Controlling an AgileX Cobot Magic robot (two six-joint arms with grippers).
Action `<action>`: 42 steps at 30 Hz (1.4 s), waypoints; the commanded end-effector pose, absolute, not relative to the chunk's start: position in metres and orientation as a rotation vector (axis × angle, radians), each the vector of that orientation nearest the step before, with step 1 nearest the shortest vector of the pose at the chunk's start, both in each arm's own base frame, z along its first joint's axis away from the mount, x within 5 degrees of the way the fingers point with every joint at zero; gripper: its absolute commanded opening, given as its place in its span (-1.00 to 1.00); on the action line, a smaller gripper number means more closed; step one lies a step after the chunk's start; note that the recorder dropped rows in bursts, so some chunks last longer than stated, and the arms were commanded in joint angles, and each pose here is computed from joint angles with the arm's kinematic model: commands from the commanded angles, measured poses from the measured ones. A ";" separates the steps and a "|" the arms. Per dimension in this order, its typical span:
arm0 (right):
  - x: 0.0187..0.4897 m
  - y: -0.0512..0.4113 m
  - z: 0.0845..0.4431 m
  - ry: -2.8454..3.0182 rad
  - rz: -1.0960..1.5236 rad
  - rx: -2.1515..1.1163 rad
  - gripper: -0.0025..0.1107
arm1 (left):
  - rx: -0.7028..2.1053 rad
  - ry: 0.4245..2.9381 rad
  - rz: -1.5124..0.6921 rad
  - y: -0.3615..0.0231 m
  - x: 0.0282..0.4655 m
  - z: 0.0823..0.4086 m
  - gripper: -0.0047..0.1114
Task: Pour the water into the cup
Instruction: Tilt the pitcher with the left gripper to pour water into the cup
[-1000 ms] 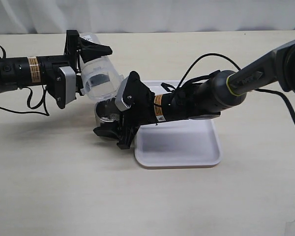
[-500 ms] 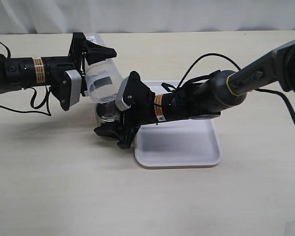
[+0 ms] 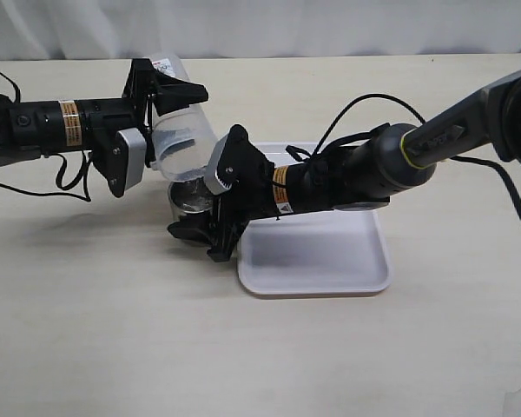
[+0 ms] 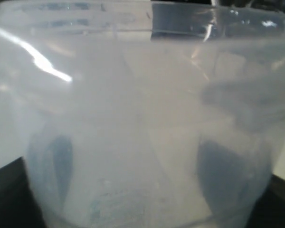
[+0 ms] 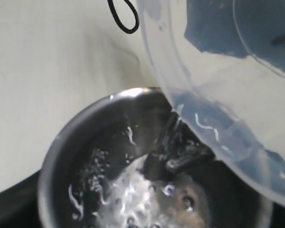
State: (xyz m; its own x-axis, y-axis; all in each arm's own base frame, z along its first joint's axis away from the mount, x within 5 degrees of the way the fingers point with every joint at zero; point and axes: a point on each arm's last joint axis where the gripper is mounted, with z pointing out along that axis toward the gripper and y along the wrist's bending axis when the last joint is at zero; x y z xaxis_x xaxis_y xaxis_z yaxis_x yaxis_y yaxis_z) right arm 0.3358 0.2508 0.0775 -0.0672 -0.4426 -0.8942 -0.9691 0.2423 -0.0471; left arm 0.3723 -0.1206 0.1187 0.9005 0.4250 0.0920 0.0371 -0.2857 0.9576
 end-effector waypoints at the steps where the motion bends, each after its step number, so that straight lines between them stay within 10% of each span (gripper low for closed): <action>1: 0.336 0.253 0.086 1.615 0.804 -1.315 -0.88 | 1.806 0.362 0.425 -0.120 0.375 0.124 -0.92; 42: 0.336 0.253 0.086 1.623 0.810 -1.306 -0.88 | 1.795 0.371 0.417 -0.120 0.375 0.125 -0.92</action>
